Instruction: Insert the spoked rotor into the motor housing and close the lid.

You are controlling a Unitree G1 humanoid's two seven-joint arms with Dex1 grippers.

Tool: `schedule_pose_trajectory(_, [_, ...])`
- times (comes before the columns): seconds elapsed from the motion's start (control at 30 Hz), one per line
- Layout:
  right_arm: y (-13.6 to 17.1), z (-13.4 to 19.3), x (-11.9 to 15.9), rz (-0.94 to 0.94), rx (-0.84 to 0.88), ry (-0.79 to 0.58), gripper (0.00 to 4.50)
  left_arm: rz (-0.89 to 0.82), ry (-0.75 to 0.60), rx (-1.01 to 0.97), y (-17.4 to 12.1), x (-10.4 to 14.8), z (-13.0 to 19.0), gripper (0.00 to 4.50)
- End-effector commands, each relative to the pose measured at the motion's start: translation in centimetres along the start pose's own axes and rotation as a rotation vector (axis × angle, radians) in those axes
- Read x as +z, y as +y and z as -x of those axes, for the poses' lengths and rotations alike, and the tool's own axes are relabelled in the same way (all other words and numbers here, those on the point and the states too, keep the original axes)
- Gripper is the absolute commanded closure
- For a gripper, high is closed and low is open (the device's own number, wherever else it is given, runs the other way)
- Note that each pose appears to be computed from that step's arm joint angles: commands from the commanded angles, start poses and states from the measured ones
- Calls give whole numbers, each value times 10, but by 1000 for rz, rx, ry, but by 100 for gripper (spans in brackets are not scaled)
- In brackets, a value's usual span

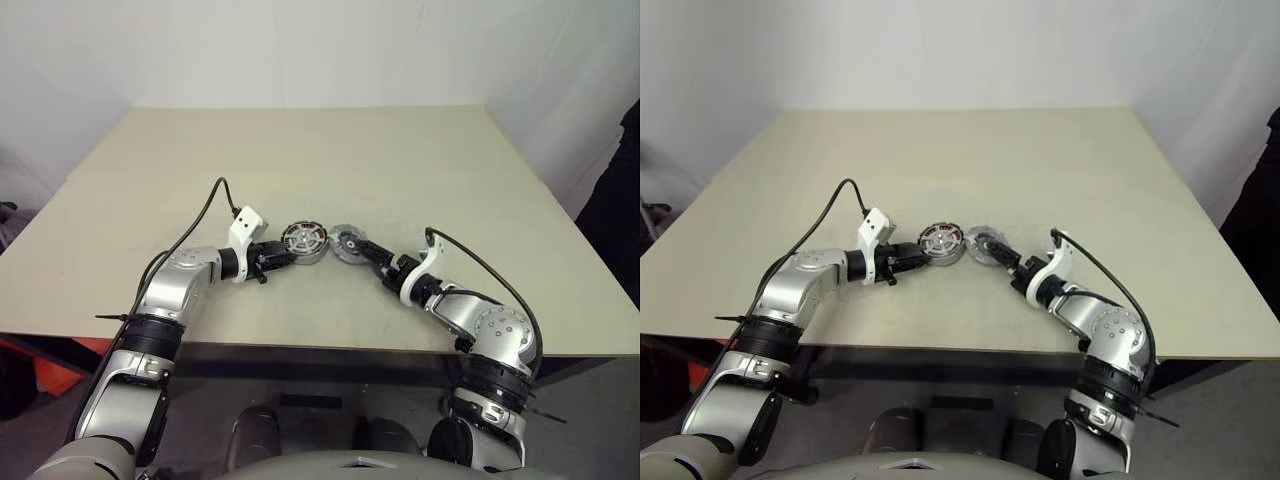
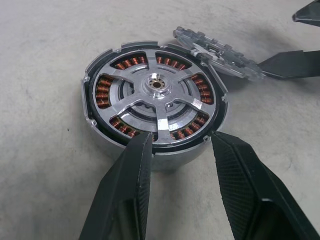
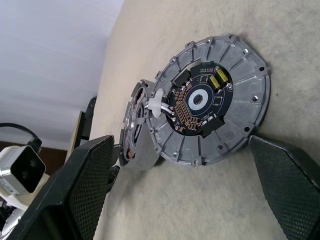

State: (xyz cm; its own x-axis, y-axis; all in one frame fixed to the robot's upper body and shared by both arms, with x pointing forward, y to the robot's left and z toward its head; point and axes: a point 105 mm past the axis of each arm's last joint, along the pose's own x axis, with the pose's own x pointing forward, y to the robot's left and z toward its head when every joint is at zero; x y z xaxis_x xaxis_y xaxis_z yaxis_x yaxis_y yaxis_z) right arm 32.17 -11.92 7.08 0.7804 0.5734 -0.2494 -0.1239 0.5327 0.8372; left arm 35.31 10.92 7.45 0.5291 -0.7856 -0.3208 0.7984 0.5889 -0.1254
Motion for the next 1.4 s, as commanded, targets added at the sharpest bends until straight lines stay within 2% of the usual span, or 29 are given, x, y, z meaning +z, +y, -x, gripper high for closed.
schedule_pose_trajectory(0.03, [28, -10, 6, 20, 103, -13, 4, -31, -40, 10, 1, 15, 2, 247])
schedule_pose_trajectory(0.47, [60, -24, 24, 16, 216, -89, 4, -28, -39, 17, 2, 13, 2, 247])
schedule_pose_trajectory(0.7, [51, -9, 18, -25, 160, -51, 4, -28, -40, 16, 1, 13, 3, 247])
schedule_pose_trajectory(0.93, [47, 8, -8, -49, 121, 27, 4, -27, -40, 9, 0, 12, 2, 247])
schedule_pose_trajectory(1.2, [18, -2, -16, -106, 1, 49, 4, -28, -41, 9, -1, 13, 1, 247])
schedule_pose_trajectory(1.4, [11, -13, -5, -100, -21, 22, 4, -28, -41, 22, 2, 13, 4, 247])
